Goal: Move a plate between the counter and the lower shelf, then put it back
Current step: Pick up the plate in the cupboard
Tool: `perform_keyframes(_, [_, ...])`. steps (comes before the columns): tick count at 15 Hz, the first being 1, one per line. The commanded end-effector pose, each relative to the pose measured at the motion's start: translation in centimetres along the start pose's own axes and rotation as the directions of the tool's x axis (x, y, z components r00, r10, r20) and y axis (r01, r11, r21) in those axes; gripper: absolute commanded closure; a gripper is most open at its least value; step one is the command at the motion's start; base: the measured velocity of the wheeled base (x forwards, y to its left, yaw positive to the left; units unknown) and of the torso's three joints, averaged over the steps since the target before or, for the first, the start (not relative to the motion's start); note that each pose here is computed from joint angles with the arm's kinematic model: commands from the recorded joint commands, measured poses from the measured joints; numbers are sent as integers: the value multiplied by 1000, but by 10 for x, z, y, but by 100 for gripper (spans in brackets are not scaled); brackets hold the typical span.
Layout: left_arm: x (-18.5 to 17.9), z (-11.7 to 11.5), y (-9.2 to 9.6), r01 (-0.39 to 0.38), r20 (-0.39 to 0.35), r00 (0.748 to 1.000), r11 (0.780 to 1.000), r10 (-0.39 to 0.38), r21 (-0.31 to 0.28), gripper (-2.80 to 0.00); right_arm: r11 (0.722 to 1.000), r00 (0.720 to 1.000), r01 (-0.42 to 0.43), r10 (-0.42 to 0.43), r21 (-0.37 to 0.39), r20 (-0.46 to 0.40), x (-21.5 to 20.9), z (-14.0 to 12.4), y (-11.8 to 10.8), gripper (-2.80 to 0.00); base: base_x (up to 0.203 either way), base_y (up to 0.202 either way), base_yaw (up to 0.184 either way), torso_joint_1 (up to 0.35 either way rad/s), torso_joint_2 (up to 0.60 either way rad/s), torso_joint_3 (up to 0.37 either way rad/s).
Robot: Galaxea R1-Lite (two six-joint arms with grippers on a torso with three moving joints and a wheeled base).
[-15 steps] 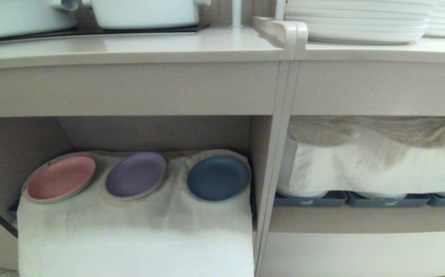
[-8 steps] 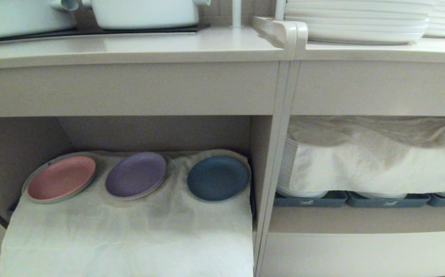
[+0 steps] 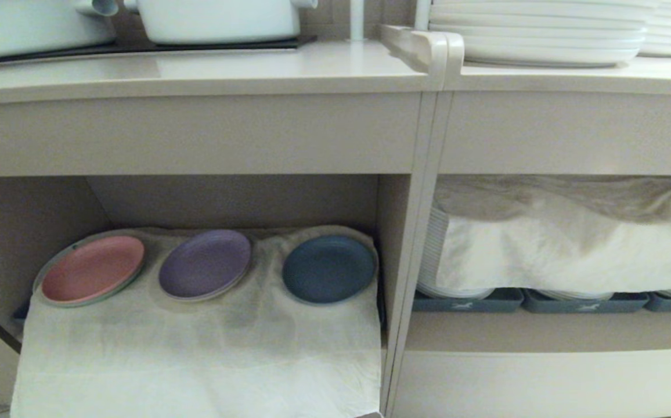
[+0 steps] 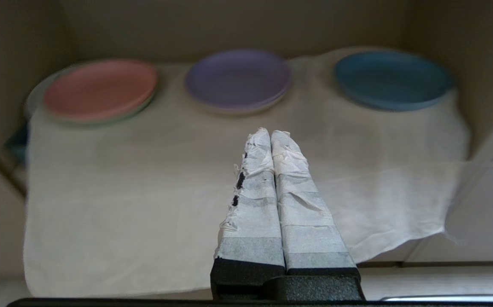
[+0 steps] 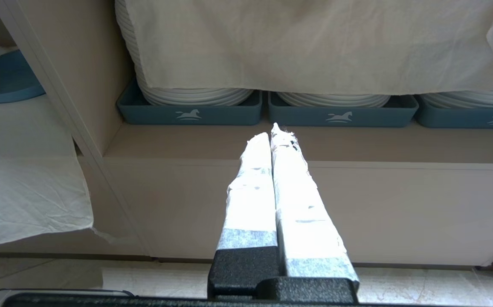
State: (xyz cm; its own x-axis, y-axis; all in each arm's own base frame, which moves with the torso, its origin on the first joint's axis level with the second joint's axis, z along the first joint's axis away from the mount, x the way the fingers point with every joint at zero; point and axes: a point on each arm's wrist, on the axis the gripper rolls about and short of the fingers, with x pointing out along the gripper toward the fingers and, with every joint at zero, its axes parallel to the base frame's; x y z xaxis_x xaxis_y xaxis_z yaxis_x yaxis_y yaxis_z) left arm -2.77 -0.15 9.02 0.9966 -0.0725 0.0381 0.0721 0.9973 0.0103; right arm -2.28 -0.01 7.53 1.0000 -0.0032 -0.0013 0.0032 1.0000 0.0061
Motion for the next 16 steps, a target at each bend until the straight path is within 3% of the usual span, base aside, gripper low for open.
perform_keyframes(1, [-2, 7, -1, 32, 27, 999, 999, -33, 7, 0, 1000, 1000, 0, 0, 0, 0, 0, 0, 0, 0, 0, 0, 0, 0, 0, 0])
perform_keyframes(4, [-7, 19, -4, 160, 67, 984, 986, -163, 50, 0, 1000, 1000, 0, 0, 0, 0, 0, 0, 0, 0, 0, 0, 0, 0, 0, 0])
perform_keyframes(7, [-3, 27, -5, 235, 41, 970, 968, -239, 89, 0, 1000, 1000, 0, 0, 0, 0, 0, 0, 0, 0, 0, 0, 0, 0, 0, 0])
perform_keyframes(10, [6, 40, -6, 304, -12, 953, 950, -304, 77, 0, 1000, 1000, 0, 0, 0, 0, 0, 0, 0, 0, 0, 0, 0, 0, 0, 0])
perform_keyframes(16, [37, 62, -7, 455, -142, 882, 891, -450, -1, 0, 1000, 1000, 0, 0, 0, 0, 0, 0, 0, 0, 0, 0, 0, 0, 0, 0])
